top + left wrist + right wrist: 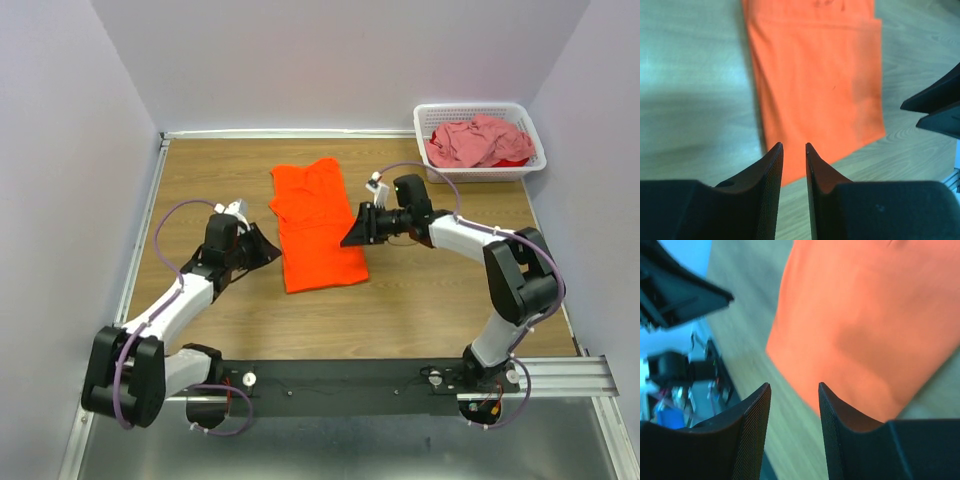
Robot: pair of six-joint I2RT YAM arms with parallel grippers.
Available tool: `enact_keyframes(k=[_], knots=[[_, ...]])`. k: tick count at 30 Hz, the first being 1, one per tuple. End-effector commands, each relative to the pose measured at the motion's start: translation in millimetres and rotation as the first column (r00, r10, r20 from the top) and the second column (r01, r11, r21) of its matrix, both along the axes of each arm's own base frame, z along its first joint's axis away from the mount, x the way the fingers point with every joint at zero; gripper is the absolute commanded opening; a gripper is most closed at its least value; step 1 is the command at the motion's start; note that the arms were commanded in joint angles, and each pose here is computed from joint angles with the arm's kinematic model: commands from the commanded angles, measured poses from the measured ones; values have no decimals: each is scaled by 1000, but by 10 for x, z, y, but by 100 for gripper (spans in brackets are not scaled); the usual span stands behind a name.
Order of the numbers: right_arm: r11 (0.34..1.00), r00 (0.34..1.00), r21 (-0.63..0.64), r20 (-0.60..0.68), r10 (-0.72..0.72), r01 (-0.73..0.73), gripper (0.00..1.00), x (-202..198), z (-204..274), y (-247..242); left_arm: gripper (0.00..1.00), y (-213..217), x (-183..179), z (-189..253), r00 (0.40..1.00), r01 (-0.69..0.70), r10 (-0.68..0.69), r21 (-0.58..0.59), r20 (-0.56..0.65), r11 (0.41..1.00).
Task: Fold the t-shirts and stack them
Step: Fold the tshirt
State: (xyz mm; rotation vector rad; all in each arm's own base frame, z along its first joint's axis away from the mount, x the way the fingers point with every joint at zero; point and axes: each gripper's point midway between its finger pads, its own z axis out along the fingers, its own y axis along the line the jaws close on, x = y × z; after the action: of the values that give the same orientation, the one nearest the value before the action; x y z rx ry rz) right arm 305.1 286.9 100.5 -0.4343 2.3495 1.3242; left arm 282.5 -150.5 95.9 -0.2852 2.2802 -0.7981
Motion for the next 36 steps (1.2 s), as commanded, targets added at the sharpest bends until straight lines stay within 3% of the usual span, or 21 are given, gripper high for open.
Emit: enact_keyframes(k=[1,7,12,16,19,22,26,29,36], knots=[[990,990,-39,31,-134,135,50,508,50,-69,33,-89,349,107,998,17,-18,13,67,1000],[981,985,-91,6,-173,173,50,919,-334,-32,29,-249,834,83,995,38,-38,2,92,999],[969,977,-135,-38,-212,205,49,1140,-742,-150,28,-168,1082,-364,1000,-15,15,73,-3,997],[960,971,-168,-46,-233,223,49,1136,-893,-265,26,-20,1033,-702,994,-60,70,112,-84,992],[965,975,-154,-22,-220,214,49,1094,-749,-270,26,23,964,-799,990,-57,72,120,-123,991],[956,966,-145,12,-258,257,50,1035,-474,-333,26,48,941,-592,995,-47,58,136,-79,990],[963,968,-110,-24,-252,248,50,631,-254,-384,30,140,885,-13,996,-73,62,199,64,977],[978,979,-59,-30,-201,199,50,334,-64,-387,34,188,655,156,995,-68,50,221,88,973],[998,985,-16,-157,-69,67,49,-412,-287,-446,46,218,105,186,992,-81,61,191,108,978]])
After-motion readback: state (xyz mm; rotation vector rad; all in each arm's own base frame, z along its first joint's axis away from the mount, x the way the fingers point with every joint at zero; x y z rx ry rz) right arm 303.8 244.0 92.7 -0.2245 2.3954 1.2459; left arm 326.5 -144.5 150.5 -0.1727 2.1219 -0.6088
